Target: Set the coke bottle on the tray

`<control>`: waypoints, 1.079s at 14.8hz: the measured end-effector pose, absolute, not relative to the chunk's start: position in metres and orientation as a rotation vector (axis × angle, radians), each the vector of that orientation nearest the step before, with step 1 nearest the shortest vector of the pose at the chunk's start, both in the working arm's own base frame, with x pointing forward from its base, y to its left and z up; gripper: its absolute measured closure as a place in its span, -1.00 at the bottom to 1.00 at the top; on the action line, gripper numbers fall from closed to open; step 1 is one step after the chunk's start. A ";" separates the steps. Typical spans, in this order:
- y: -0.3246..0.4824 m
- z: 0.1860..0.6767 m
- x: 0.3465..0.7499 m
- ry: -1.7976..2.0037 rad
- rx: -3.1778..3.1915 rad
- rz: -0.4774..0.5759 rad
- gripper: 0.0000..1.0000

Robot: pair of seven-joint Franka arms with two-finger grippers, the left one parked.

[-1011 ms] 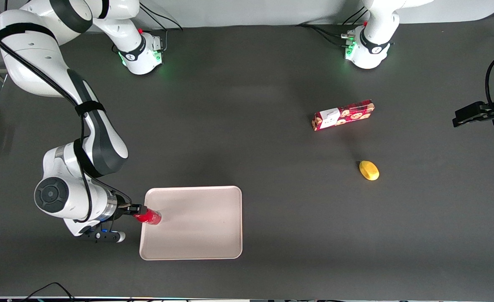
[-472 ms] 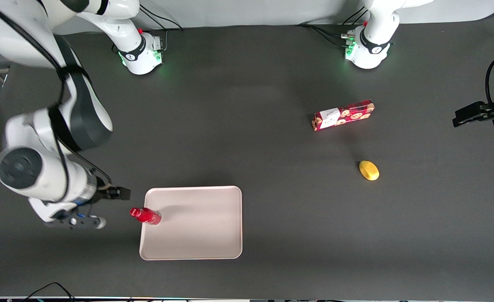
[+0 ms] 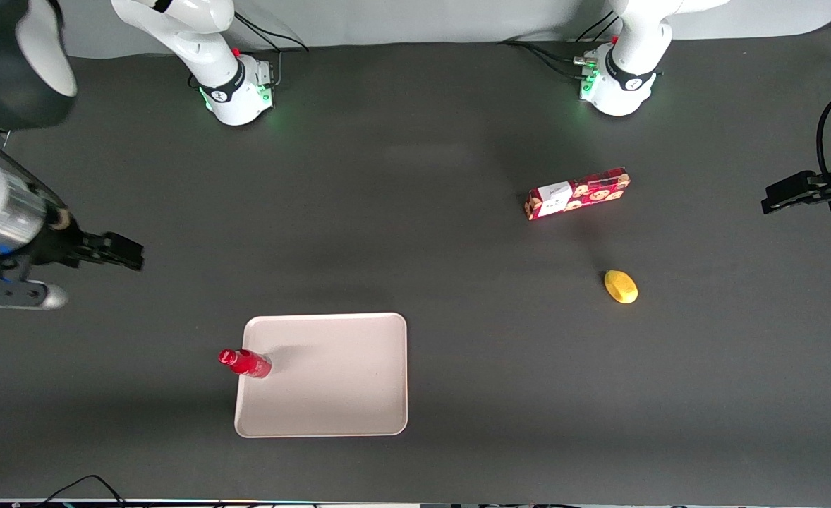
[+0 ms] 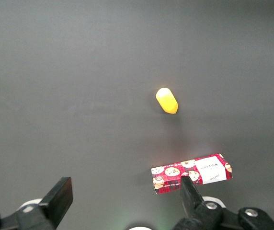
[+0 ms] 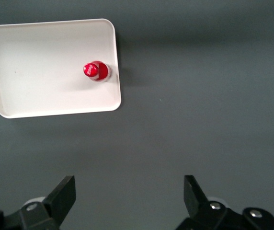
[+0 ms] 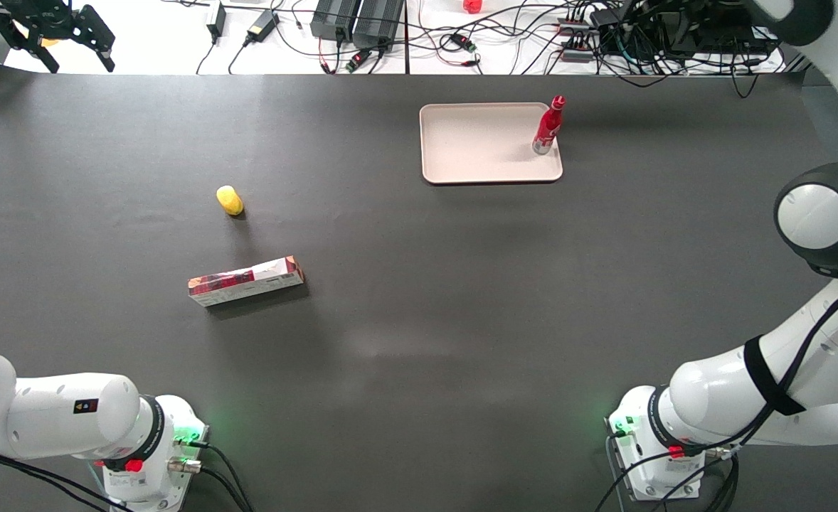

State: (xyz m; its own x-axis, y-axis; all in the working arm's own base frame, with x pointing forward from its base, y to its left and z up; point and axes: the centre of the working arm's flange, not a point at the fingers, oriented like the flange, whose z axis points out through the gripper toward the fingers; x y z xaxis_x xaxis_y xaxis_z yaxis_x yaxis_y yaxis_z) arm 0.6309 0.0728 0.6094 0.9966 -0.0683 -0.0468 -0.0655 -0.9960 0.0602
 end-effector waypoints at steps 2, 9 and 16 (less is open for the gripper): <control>0.040 0.618 0.623 -0.114 3.120 -0.106 -1.00; -0.002 0.599 0.586 -0.144 3.147 -0.122 -1.00; -0.004 0.576 0.551 -0.175 3.138 -0.066 -1.00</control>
State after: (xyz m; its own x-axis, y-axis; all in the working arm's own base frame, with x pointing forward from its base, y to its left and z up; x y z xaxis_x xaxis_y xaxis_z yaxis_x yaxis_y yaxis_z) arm 0.5510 -0.0035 0.5761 0.9929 -0.1113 -0.0419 -0.1114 -0.9938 0.0003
